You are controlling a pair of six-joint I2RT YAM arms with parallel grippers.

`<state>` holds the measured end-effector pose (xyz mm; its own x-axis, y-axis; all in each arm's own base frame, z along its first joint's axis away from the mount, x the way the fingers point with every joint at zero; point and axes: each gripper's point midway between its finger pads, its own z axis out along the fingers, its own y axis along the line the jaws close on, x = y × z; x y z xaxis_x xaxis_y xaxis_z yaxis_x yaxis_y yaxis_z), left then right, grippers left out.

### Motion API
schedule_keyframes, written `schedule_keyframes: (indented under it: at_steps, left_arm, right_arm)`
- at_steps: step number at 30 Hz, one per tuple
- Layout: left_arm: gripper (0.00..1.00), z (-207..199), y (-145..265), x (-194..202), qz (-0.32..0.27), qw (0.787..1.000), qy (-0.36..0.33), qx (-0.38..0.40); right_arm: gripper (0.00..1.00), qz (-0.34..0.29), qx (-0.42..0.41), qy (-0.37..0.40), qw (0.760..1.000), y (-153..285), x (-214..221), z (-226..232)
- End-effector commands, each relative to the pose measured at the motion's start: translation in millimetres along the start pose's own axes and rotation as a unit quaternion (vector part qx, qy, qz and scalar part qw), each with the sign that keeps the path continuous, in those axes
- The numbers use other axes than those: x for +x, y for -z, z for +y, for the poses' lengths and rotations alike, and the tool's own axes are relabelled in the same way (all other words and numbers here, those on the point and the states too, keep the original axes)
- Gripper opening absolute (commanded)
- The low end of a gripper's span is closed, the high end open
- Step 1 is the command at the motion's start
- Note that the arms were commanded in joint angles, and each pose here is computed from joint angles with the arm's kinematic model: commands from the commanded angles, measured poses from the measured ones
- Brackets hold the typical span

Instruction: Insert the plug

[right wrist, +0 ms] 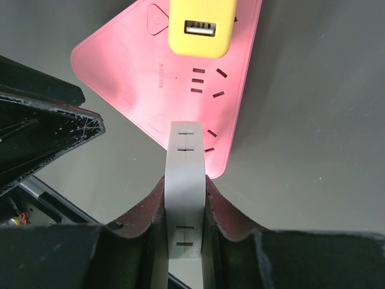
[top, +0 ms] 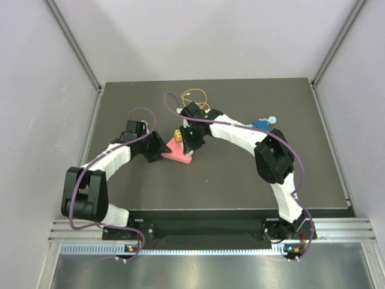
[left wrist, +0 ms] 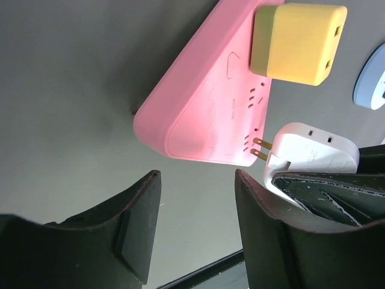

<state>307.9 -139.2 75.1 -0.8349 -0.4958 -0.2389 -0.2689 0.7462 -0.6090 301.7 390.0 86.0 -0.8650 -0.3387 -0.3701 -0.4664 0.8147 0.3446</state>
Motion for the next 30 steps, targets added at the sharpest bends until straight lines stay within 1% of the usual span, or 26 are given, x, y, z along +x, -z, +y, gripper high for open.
schedule_keyframes:
  at_steps: [1,5,15,19,21,30]
  left_arm:
    - [0.58,-9,2,-14,-0.024,1.0,-0.006,0.014]
    - [0.59,5,-6,-9,-0.022,1.0,0.005,-0.009]
    - [0.57,20,-19,-9,-0.028,0.999,0.018,-0.027]
    - [0.55,21,-21,-11,-0.032,0.999,0.022,-0.03]
    - [0.55,20,-21,-12,-0.035,0.999,0.024,-0.028]
    - [0.49,33,-27,-1,-0.023,0.998,0.031,-0.04]
  right_arm:
    - [0.0,-0.007,-0.008,0.004,1.0,-2,-1,12]
    - [0.0,0.002,-0.011,0.0,1.0,-7,3,12]
    - [0.0,0.013,-0.003,-0.006,1.0,-13,11,9]
    - [0.0,0.009,0.002,-0.005,1.0,-13,8,8]
    - [0.0,0.018,0.009,-0.003,1.0,-16,12,8]
    - [0.0,0.031,0.053,-0.002,0.998,-25,17,2]
